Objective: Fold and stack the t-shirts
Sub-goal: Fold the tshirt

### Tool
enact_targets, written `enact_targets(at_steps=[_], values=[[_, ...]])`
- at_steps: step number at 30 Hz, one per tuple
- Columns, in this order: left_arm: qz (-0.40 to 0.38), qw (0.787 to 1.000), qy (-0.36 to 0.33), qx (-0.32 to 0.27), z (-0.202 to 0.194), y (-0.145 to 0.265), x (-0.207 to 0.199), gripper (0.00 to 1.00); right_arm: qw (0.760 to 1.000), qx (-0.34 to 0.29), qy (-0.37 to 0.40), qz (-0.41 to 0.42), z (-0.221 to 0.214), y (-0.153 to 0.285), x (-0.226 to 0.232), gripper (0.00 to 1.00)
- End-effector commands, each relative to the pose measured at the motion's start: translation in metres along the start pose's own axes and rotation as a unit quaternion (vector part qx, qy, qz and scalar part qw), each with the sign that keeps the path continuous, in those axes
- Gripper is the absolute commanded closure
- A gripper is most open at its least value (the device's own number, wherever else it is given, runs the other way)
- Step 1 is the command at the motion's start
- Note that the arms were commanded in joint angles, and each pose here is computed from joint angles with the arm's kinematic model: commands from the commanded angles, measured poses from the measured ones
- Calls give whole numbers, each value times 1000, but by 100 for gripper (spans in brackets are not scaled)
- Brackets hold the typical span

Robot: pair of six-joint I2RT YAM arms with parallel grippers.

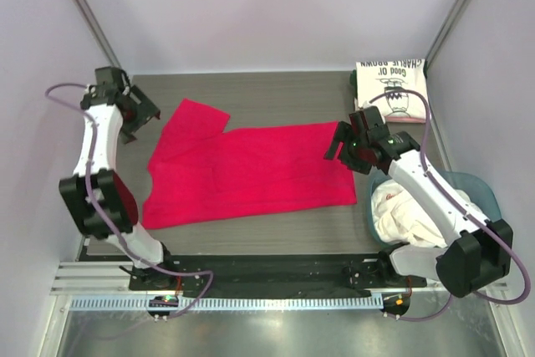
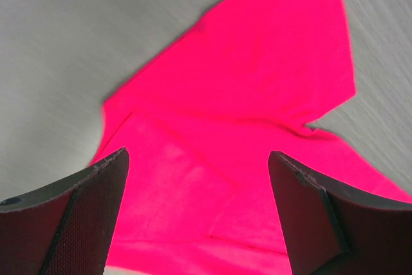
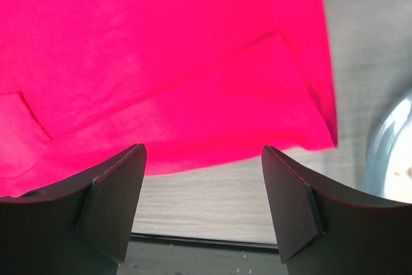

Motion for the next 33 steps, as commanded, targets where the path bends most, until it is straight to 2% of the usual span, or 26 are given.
enact_targets(at_steps=[1,5,7,11,18,24,33], values=[[-19,997,-77,-11,23,-35,-35,11,998,-19,39,37,10,-2,12,21],[-26,995,-96,3,46,-88,-62,17,997,-15,58,43,14,-12,16,21],[-56,994,-95,-5,53,-116,-76,18,996,-8,65,67,14,-16,21,21],[-80,991,-107,-19,64,-152,-97,19,991,-4,82,102,13,-19,25,21],[-107,990,-91,-18,68,-206,-119,21,992,6,93,90,-1,-34,13,21],[-113,986,-123,-10,37,-227,-142,27,994,30,89,63,-19,-51,-1,22],[-23,991,-132,-18,14,-245,-137,40,994,33,91,50,-25,-51,-8,21]])
Point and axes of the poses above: each gripper's point midway between its finger pads, its own y axis back along the fingers, its own x axis along the line the jaws close on, z = x × y, the point moved 10 cm from there along y, back along the fingers, and after that the axes turned 2 degrees about y, right-handed, at the moved point
